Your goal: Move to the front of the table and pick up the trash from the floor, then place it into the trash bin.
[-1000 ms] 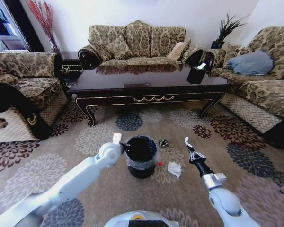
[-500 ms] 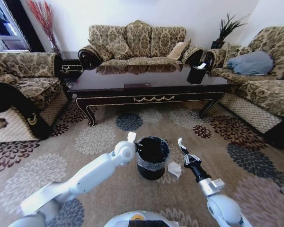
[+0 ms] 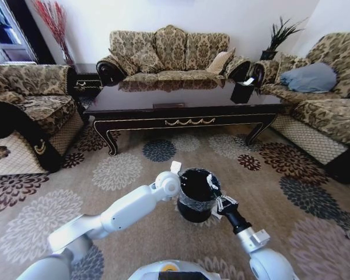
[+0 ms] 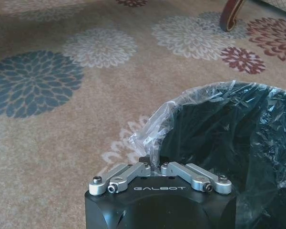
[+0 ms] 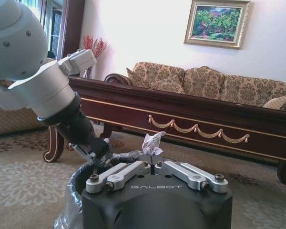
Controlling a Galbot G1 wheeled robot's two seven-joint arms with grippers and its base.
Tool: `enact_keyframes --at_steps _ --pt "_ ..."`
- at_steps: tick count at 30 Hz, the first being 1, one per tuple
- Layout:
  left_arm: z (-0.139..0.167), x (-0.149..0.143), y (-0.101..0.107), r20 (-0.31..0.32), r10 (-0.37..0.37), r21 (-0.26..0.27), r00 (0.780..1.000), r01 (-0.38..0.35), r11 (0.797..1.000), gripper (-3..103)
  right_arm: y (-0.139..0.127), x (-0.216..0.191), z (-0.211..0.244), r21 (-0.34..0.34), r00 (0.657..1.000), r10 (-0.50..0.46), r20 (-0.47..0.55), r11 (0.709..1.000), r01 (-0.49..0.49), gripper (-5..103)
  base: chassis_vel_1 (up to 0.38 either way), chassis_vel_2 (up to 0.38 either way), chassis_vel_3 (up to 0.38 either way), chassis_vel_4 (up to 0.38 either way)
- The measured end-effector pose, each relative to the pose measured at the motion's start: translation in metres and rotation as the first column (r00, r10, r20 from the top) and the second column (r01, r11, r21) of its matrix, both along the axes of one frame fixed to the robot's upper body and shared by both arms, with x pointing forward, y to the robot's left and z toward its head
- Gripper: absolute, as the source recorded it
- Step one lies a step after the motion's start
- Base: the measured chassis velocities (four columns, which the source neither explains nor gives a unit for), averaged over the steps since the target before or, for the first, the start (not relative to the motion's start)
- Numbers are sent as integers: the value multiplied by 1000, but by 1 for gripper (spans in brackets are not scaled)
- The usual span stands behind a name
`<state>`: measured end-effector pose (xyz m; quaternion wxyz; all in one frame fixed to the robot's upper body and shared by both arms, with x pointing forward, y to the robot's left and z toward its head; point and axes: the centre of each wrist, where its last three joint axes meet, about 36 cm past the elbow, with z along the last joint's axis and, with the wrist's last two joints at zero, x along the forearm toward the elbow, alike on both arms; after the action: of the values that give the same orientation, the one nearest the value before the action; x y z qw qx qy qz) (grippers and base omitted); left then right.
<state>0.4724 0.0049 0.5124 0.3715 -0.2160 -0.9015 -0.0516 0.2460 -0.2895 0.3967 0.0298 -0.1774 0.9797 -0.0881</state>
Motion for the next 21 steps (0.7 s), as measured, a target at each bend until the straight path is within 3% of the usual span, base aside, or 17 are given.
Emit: enact_keyframes --at_steps 7,11,12,14,18,20,21 --pt "-2 -5 8 0 7 4 1000 -7 1000 3 -1 -1 -7 -6 1000 -9 -11 1000 9 -2 0 0 0 0" --pt "0 -7 10 4 5 3 1000 -5 1000 3 0 -2 -8 -7 1000 -9 -13 1000 9 3 0 0 0 0" --pt "1 -7 9 5 3 1 1000 -3 1000 3 1 -2 -9 -10 1000 -9 -14 1000 8 13 0 0 0 0" --pt "2 -7 9 6 3 0 1000 -3 1000 3 1 -2 -9 -10 1000 -9 -16 1000 9 13 0 0 0 0" --pt "4 -5 11 9 10 -5 1000 -10 1000 3 2 -6 -9 -5 1000 -12 -21 1000 12 35 0 0 0 0" --pt "3 -5 12 9 12 -3 1000 -12 1000 3 3 -6 -8 -5 1000 -12 -20 1000 11 35 0 0 0 0" --pt "3 -5 13 10 13 -2 1000 -13 1000 3 3 -6 -7 -4 1000 -11 -17 1000 11 40 0 0 0 0"
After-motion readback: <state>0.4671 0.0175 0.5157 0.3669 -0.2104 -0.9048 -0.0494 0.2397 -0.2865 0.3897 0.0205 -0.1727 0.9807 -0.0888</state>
